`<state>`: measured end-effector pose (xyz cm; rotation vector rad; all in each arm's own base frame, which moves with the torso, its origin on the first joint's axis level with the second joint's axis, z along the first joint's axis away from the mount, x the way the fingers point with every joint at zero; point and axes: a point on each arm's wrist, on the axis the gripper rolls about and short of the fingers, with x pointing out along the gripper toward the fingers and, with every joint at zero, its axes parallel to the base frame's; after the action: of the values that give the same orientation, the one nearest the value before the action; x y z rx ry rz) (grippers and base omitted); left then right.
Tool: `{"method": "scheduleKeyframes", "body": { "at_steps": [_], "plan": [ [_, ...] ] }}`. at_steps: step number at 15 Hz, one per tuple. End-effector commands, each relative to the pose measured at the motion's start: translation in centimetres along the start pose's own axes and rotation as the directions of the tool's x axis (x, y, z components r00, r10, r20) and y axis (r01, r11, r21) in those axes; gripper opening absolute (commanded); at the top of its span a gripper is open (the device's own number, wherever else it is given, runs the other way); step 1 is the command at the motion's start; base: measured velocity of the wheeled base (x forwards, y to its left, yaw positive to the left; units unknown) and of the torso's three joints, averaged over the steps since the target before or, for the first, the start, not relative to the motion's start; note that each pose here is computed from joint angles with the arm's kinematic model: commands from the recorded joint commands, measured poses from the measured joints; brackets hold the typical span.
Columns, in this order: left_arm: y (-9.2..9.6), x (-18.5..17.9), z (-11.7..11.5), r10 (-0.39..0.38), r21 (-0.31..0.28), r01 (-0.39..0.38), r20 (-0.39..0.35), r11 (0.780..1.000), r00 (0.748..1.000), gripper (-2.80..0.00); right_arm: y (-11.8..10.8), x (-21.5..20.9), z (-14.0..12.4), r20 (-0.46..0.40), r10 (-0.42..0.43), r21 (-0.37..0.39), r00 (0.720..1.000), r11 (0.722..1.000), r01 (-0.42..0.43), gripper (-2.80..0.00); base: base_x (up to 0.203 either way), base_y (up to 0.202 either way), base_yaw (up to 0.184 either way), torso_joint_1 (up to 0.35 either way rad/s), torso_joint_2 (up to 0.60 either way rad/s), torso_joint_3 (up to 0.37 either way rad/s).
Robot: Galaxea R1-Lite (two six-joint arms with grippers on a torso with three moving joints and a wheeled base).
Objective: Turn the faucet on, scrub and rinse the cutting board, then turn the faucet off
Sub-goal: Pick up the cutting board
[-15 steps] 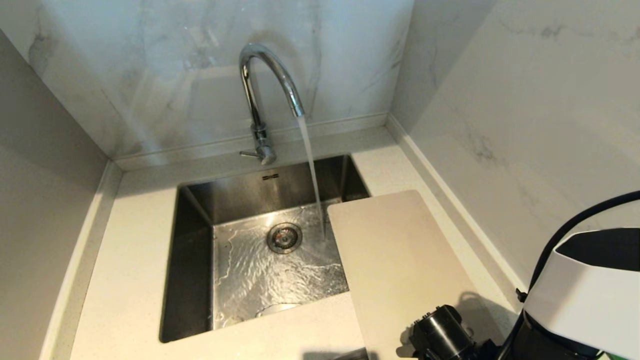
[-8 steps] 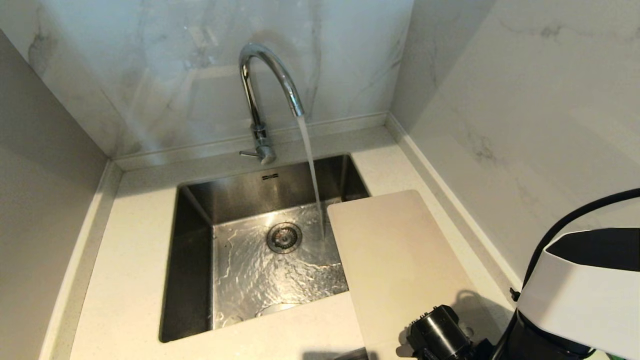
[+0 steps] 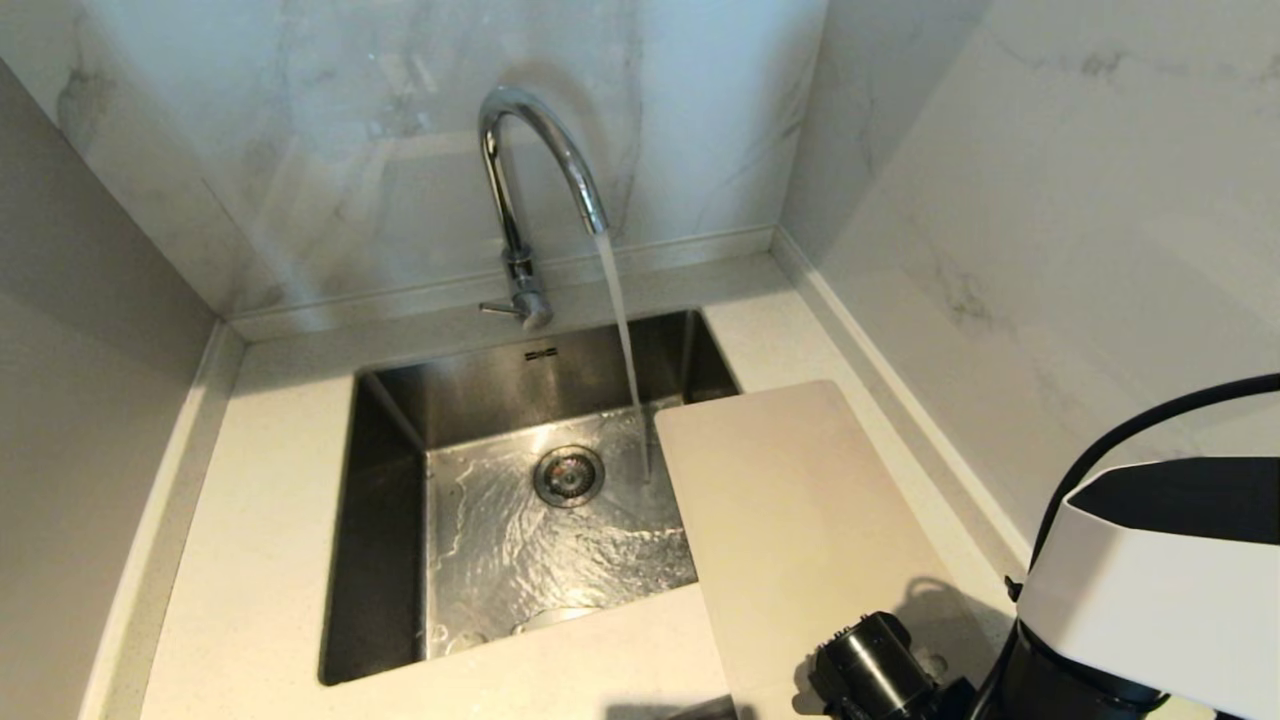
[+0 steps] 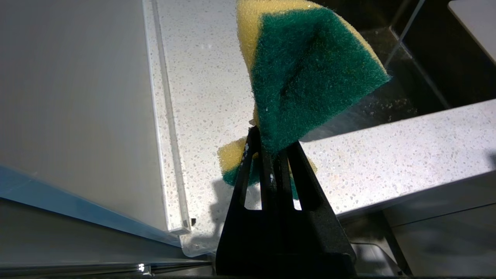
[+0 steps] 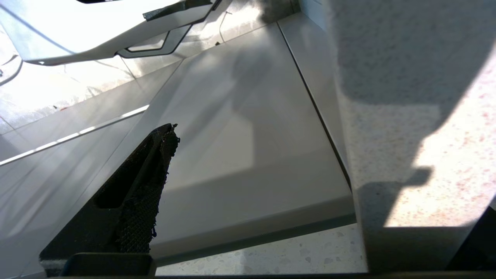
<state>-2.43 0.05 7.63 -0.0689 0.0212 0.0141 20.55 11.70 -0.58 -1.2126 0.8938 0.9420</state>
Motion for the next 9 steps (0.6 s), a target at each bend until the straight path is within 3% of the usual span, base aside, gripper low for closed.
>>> {"method": "scheduleKeyframes", "body": {
  "at_steps": [1, 9],
  "plan": [
    [0.00, 0.00, 0.00, 0.002, 0.000, -0.002, 0.000, 1.000, 1.000, -2.80, -0.02, 0.23, 0.05, -0.002, 0.004, -0.007, 1.000, 1.000, -0.004, 0.00, 0.000, 0.000, 0.000, 0.000, 0.00, 0.000],
    [0.00, 0.00, 0.00, 0.000, -0.001, 0.000, 0.000, 1.000, 1.000, -2.80, 0.07, 0.40, -0.01, -0.011, 0.007, -0.008, 1.000, 1.000, -0.007, 0.00, 0.000, 0.000, 0.000, 0.000, 0.00, 0.000]
  ]
}}
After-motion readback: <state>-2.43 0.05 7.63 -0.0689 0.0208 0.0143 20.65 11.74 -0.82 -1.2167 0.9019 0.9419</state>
